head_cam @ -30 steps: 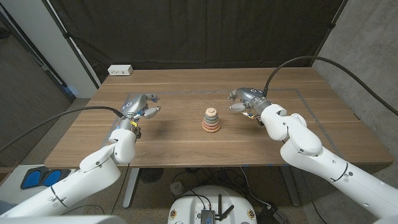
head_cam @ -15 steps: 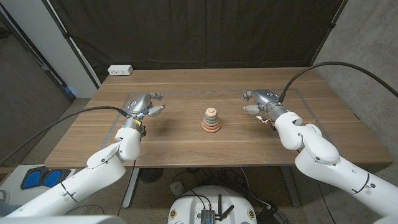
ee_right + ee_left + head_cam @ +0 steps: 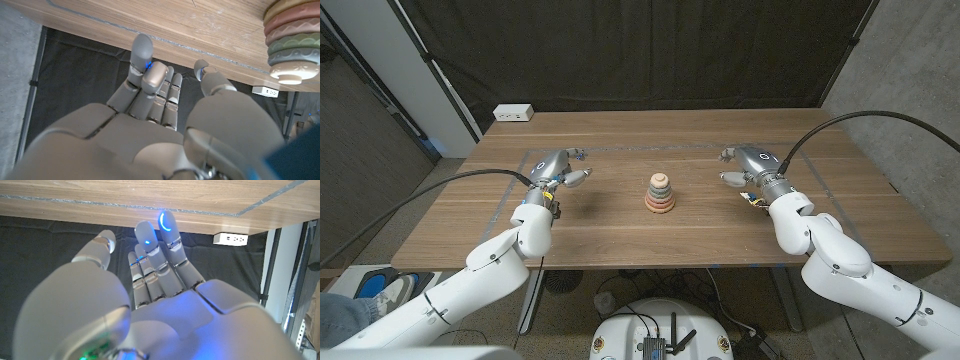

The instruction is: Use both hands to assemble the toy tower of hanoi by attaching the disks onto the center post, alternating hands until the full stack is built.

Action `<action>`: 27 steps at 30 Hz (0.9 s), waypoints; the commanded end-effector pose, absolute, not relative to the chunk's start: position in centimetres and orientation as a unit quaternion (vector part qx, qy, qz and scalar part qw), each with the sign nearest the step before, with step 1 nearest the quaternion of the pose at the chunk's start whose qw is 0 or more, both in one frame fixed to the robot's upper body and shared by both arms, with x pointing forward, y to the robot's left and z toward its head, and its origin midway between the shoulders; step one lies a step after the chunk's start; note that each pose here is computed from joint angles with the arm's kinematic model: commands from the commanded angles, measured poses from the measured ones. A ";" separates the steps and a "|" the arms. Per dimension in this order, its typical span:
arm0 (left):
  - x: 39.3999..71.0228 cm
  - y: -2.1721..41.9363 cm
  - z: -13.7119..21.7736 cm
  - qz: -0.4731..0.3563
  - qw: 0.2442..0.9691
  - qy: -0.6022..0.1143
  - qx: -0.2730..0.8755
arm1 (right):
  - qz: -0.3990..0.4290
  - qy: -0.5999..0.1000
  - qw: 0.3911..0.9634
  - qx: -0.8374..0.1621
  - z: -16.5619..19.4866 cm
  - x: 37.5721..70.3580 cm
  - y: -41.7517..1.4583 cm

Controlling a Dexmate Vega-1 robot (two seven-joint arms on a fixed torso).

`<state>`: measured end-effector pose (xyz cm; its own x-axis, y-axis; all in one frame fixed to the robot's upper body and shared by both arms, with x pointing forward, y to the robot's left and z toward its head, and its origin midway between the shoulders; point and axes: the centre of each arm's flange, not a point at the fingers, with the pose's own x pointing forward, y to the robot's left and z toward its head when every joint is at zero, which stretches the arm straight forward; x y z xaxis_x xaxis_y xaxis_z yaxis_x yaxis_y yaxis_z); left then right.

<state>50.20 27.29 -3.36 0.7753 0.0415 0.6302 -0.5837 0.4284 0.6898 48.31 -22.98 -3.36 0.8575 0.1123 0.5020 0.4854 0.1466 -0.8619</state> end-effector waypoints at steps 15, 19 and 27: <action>49.9 26.7 -5.4 0.204 0.809 -0.259 0.487 | -0.208 -0.218 0.713 -0.634 -7.0 49.3 -27.2; 50.1 26.7 -5.7 0.207 0.810 -0.263 0.481 | -0.205 -0.217 0.713 -0.634 -7.3 49.4 -27.5; 50.4 26.2 -6.0 0.213 0.811 -0.268 0.474 | -0.206 -0.216 0.714 -0.634 -7.8 49.3 -28.0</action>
